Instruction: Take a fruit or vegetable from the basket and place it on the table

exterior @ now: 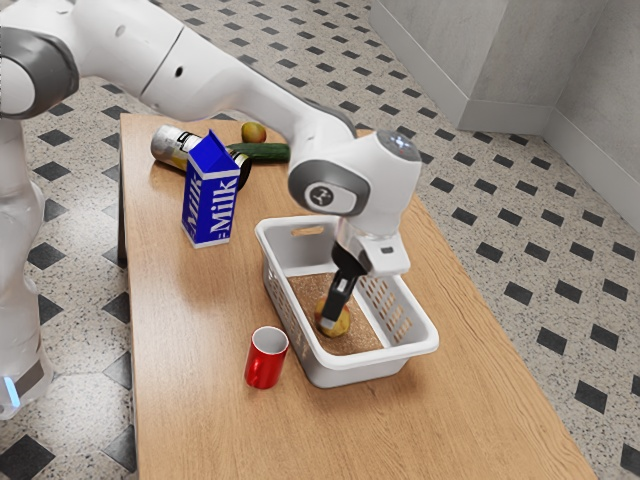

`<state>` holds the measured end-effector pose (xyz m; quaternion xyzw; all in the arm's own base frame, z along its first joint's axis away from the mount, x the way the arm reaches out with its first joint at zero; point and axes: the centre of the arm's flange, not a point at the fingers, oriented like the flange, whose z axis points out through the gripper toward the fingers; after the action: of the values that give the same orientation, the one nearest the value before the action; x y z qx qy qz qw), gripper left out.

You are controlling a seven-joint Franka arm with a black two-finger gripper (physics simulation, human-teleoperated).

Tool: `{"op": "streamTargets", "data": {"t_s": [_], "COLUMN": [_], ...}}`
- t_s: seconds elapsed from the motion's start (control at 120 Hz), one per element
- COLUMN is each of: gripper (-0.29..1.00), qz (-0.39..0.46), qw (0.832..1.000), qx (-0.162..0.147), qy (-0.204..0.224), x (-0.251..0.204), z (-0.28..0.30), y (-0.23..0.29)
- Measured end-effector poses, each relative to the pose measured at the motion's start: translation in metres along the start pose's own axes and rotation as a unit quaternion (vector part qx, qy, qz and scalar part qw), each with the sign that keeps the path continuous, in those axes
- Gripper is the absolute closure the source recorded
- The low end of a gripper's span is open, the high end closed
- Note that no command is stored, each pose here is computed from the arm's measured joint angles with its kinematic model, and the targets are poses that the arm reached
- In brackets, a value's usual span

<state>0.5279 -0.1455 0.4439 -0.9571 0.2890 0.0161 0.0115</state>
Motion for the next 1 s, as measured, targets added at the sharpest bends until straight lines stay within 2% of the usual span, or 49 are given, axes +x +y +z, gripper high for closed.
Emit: {"op": "streamTargets", "data": {"t_s": [1.0], "gripper": [0.0], "qz": [0.003], "qw": [1.0], "qx": [-0.005], "qy": [-0.016], "x": [0.01], "z": [0.028], "y": [-0.007]}}
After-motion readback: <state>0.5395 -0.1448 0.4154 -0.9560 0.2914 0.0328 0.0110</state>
